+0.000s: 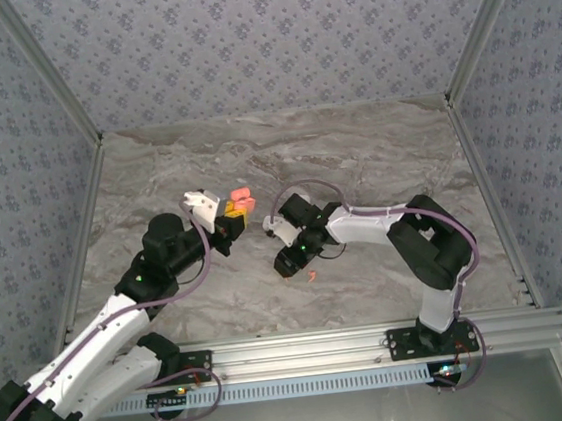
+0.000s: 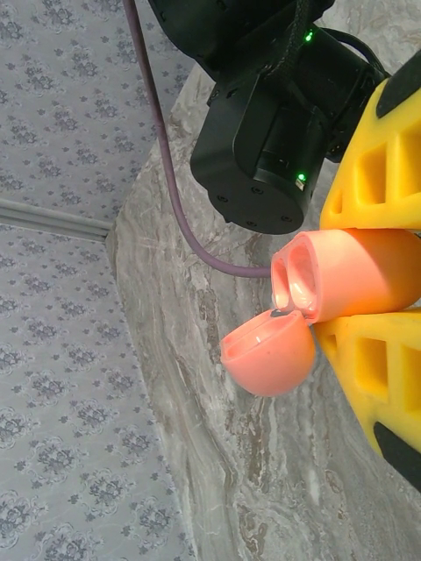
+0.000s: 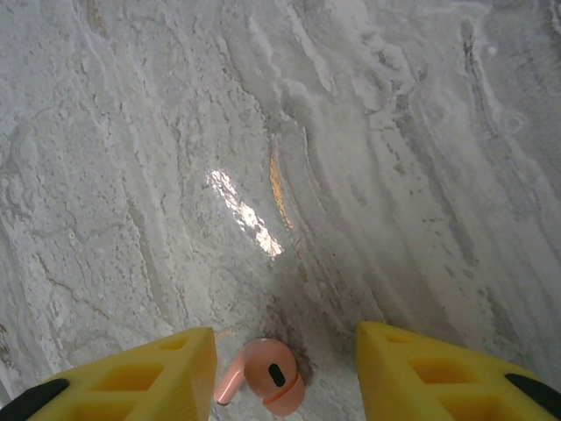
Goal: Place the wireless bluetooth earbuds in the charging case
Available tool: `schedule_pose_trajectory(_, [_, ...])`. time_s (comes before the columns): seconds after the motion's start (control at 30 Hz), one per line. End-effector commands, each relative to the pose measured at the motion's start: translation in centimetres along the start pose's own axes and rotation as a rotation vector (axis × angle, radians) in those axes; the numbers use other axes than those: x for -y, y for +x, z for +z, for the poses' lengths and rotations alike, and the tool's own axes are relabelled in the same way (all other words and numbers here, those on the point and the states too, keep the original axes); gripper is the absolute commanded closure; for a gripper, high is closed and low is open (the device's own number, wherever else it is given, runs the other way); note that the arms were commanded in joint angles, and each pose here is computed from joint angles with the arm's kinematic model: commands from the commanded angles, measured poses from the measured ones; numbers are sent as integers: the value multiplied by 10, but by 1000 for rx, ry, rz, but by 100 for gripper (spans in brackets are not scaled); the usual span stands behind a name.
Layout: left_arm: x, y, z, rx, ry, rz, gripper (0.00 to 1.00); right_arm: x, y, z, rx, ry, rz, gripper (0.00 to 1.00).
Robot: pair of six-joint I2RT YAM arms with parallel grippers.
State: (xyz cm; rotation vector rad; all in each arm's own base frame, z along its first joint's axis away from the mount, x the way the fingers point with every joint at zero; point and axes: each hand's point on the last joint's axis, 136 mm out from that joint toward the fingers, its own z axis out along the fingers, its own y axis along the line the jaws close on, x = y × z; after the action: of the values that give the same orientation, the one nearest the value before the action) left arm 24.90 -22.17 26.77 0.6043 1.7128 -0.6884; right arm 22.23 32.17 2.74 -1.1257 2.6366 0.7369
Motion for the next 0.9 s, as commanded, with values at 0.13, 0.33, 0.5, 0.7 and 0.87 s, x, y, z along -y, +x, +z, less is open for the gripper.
schedule_pose_trajectory(0.13, [-1, -6, 2, 17, -4, 15, 91, -10, 21, 7, -89, -10, -23, 54])
schedule_pose_trajectory(0.33, [-1, -7, 3, 15, -3, 14, 90, -14, 23, 9, -105, -6, -33, 59])
schedule_pose_trajectory(0.5, [-1, -7, 3, 15, -5, 16, 90, -15, 27, 6, -117, 5, -39, 63])
schedule_pose_trajectory(0.7, [-1, -8, 3, 16, -5, 16, 90, -13, 31, 5, -125, 24, -38, 70])
schedule_pose_trajectory(0.87, [0, -9, 2, 19, 0, 16, 89, -13, 25, -3, -98, 38, -41, 78])
